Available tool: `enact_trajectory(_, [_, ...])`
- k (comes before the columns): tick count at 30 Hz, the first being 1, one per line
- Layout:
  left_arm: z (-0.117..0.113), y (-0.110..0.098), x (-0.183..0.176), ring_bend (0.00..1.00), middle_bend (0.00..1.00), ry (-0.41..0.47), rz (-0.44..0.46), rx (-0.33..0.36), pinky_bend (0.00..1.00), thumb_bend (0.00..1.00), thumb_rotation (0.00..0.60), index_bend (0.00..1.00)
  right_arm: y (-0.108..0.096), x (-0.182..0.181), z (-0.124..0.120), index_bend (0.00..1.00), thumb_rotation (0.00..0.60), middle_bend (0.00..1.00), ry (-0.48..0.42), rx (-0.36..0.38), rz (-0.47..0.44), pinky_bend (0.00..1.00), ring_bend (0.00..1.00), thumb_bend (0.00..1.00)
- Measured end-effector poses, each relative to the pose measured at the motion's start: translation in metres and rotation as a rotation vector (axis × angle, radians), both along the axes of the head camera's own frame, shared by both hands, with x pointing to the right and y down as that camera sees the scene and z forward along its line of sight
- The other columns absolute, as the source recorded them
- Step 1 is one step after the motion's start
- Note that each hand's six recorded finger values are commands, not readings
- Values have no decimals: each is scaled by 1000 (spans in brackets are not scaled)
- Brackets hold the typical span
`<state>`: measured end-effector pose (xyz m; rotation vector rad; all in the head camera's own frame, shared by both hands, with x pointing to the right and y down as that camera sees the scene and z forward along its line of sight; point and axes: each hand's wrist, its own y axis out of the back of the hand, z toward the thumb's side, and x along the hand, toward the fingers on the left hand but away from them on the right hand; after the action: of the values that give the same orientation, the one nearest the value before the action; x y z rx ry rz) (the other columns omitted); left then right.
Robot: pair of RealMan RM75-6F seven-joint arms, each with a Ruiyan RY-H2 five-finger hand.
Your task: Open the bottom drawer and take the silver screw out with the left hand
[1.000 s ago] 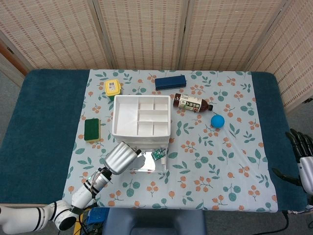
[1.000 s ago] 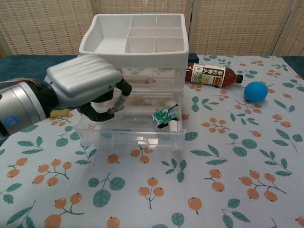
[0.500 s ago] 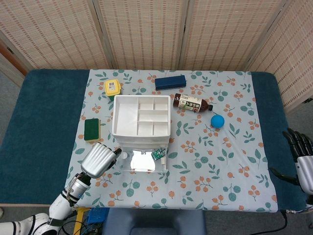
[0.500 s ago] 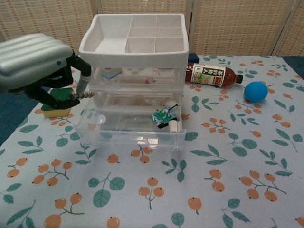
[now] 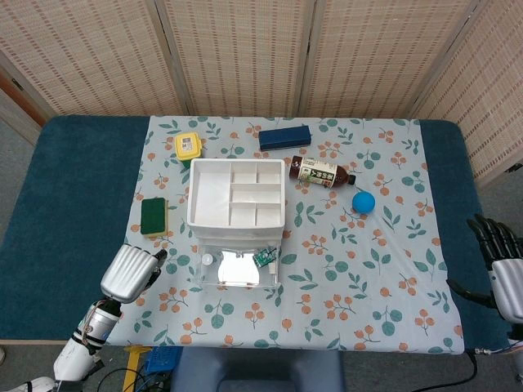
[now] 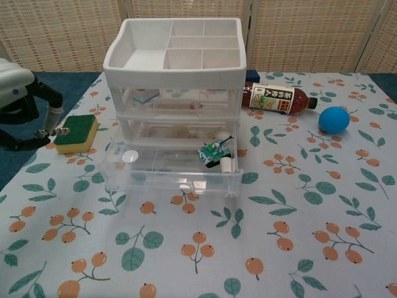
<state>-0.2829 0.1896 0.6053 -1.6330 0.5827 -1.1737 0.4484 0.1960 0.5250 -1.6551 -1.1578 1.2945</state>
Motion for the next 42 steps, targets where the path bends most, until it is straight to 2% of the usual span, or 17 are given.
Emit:
enact_trajectory(11, [38, 34, -1, 992, 988, -43, -12, -87, 1000, 307, 600, 590, 1, -1, -4, 0, 600, 0, 0, 6, -2, 0, 0, 130])
enact_trajectory(17, [49, 39, -1, 991, 988, -63, -21, -121, 1000, 297, 600, 443, 2, -1, -6, 0, 600, 0, 4, 10, 1, 0, 0, 130])
enact_trajectory(21, [48, 39, -2, 980, 984, -60, -35, -124, 1000, 267, 600, 294, 1, -2, -5, 0, 600, 0, 5, 8, -1, 0, 0, 130])
enact_trajectory(24, [45, 35, -6, 959, 959, -54, -62, -116, 1000, 265, 600, 233, 1, -2, -5, 0, 600, 0, 6, 7, -4, 0, 0, 130])
enact_trajectory(27, [41, 29, -16, 893, 892, -40, -121, -105, 1000, 265, 600, 191, 1, -2, -4, 0, 600, 0, 8, 1, -5, 0, 0, 130])
enact_trajectory(32, [29, 16, -46, 742, 777, -32, -276, -83, 998, 264, 600, 192, 2, -2, 1, 0, 600, 0, 15, -29, -11, 0, 0, 131])
enact_trajectory(34, [25, 13, -60, 677, 729, -40, -329, -74, 961, 264, 600, 192, 2, -3, 3, 0, 600, 0, 14, -39, -18, 0, 0, 131])
enact_trajectory(37, [18, 11, -82, 588, 637, -46, -414, -73, 855, 263, 600, 190, 4, -4, 7, 0, 600, 0, 14, -58, -22, 0, 0, 133])
enact_trajectory(42, [5, 13, -116, 530, 552, -65, -523, -60, 738, 262, 600, 189, 8, -4, 15, 0, 600, 0, 15, -101, -22, 0, 0, 134])
